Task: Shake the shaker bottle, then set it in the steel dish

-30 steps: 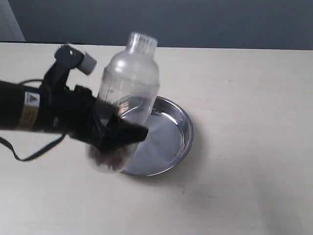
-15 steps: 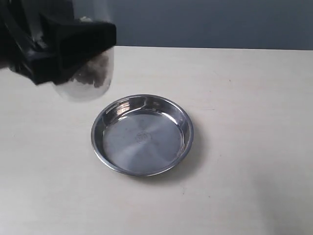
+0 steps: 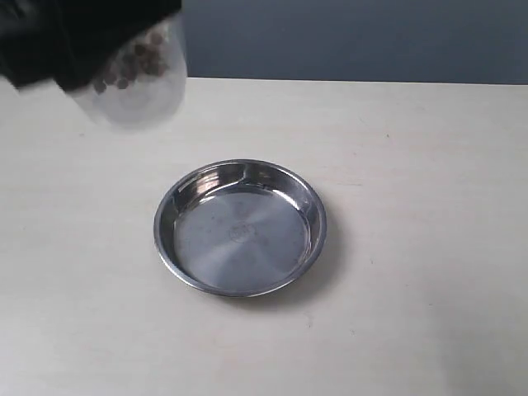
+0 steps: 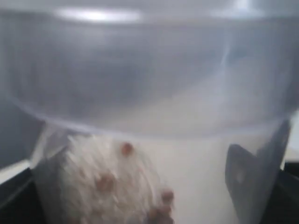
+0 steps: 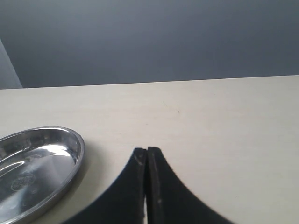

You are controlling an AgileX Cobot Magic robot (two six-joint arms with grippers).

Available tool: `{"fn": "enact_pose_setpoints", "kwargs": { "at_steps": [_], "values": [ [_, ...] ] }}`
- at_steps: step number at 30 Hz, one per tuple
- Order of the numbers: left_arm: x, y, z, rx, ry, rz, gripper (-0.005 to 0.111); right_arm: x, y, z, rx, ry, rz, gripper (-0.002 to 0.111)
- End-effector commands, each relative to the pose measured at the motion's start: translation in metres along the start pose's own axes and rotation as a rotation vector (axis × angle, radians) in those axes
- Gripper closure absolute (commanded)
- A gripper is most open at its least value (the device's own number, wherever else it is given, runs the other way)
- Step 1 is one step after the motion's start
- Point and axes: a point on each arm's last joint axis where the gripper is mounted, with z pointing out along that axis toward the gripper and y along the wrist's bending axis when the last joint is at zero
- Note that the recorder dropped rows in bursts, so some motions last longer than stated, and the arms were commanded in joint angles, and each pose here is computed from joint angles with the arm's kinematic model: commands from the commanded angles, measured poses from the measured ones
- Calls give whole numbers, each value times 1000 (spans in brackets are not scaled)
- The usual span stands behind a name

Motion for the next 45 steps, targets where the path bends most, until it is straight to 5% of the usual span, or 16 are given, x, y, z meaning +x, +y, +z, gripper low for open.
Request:
{"fn": "enact_pose_setpoints", "kwargs": {
  "at_steps": [1, 3, 7, 10, 12, 15, 17, 21, 23, 25, 32, 34, 38, 40, 42, 45],
  "values": [
    [120, 10, 22, 14, 370, -20, 106, -1, 0, 0, 1, -15, 4, 109],
    [126, 4, 23, 38, 360, -3, 106, -1, 0, 0, 1, -15, 4, 109],
    [46, -11, 15, 49, 68, 165, 106, -1, 0, 0, 1, -15, 4, 109],
    [6, -16, 0, 19, -62, 153, 106, -1, 0, 0, 1, -15, 4, 109],
    [25, -18, 4, 70, 18, 104, 106, -1, 0, 0, 1, -17, 4, 109],
    [109, -6, 21, 49, 325, -47, 106, -1, 0, 0, 1, -17, 4, 109],
    [139, 0, 24, 18, 424, -112, 106, -1, 0, 0, 1, -17, 4, 109],
    [67, -15, 27, 133, 153, -31, 106, -1, 0, 0, 1, -17, 4, 109],
    [10, -22, 11, 117, -34, 82, 106, -1, 0, 0, 1, -17, 4, 109],
    [-9, -23, 0, 75, -85, 138, 106, -1, 0, 0, 1, -17, 4, 109],
    [129, -3, 24, 32, 401, -133, 106, -1, 0, 0, 1, -17, 4, 109],
    [114, -7, 26, 80, 335, -90, 106, -1, 0, 0, 1, -17, 4, 109],
    [16, -22, 7, 111, -4, 76, 106, -1, 0, 0, 1, -16, 4, 109],
    [-11, -29, -10, 106, -105, 143, 106, -1, 0, 0, 1, -16, 4, 109],
    [0, -28, -10, 106, -75, 106, 106, -1, 0, 0, 1, -16, 4, 109],
    [82, -12, 6, 43, 202, -115, 106, -1, 0, 0, 1, -16, 4, 109]
  ]
}}
